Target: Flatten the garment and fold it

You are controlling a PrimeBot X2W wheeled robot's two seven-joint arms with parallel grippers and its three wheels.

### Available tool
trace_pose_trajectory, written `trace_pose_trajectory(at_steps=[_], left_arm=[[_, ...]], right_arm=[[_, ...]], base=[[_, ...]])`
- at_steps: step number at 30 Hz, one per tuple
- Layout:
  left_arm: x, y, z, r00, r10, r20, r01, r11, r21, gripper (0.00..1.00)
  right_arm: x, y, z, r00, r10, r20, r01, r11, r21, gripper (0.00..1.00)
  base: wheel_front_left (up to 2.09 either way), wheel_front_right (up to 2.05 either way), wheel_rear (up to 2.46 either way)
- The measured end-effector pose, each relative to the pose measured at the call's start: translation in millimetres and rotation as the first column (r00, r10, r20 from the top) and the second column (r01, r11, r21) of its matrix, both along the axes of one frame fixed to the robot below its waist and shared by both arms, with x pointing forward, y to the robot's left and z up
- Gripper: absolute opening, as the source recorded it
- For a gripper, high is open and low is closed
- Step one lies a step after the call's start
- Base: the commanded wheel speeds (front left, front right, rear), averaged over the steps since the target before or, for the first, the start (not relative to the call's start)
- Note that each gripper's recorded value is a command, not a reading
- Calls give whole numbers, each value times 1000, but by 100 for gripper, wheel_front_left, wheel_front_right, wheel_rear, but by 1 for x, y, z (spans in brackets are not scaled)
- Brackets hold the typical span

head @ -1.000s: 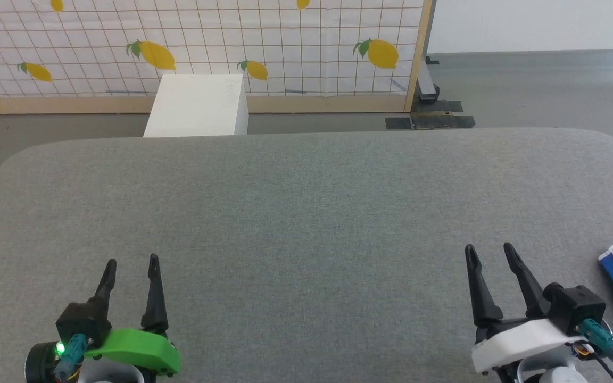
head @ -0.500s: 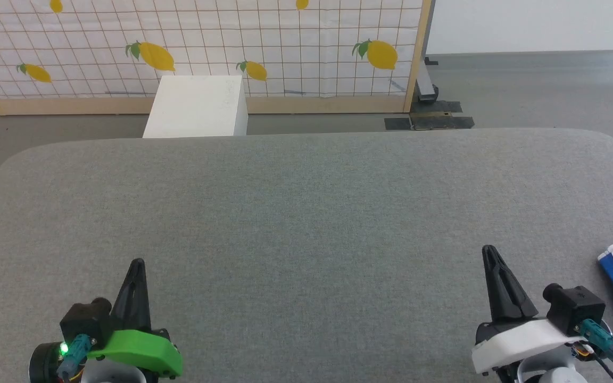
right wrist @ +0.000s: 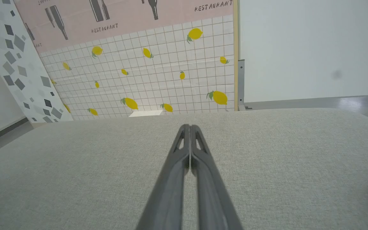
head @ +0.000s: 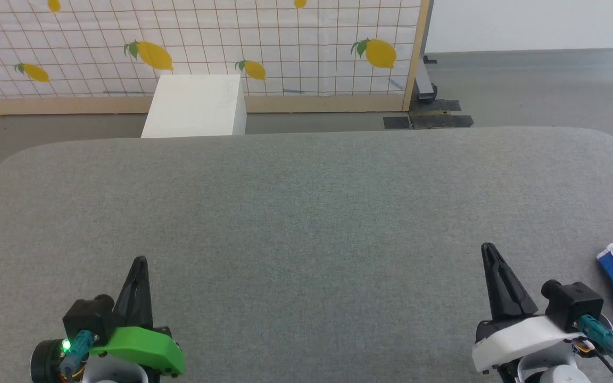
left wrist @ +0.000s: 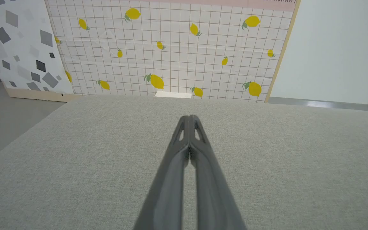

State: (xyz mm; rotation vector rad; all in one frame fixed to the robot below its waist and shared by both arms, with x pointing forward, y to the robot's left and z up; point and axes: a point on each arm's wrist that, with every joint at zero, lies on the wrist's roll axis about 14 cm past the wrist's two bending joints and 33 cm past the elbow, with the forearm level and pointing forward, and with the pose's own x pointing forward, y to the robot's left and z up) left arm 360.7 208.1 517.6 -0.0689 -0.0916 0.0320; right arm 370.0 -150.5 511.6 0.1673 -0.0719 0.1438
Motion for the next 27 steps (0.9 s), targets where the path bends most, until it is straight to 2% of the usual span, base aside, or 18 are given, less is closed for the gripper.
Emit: trace_pose_trajectory(at_steps=[27], left_arm=[[4, -10, 3, 1000, -17, -23, 18, 999, 31, 0]], right_arm=[[2, -1, 5, 1000, 5, -12, -6, 998, -55, 0]], base=[[0, 0, 0]])
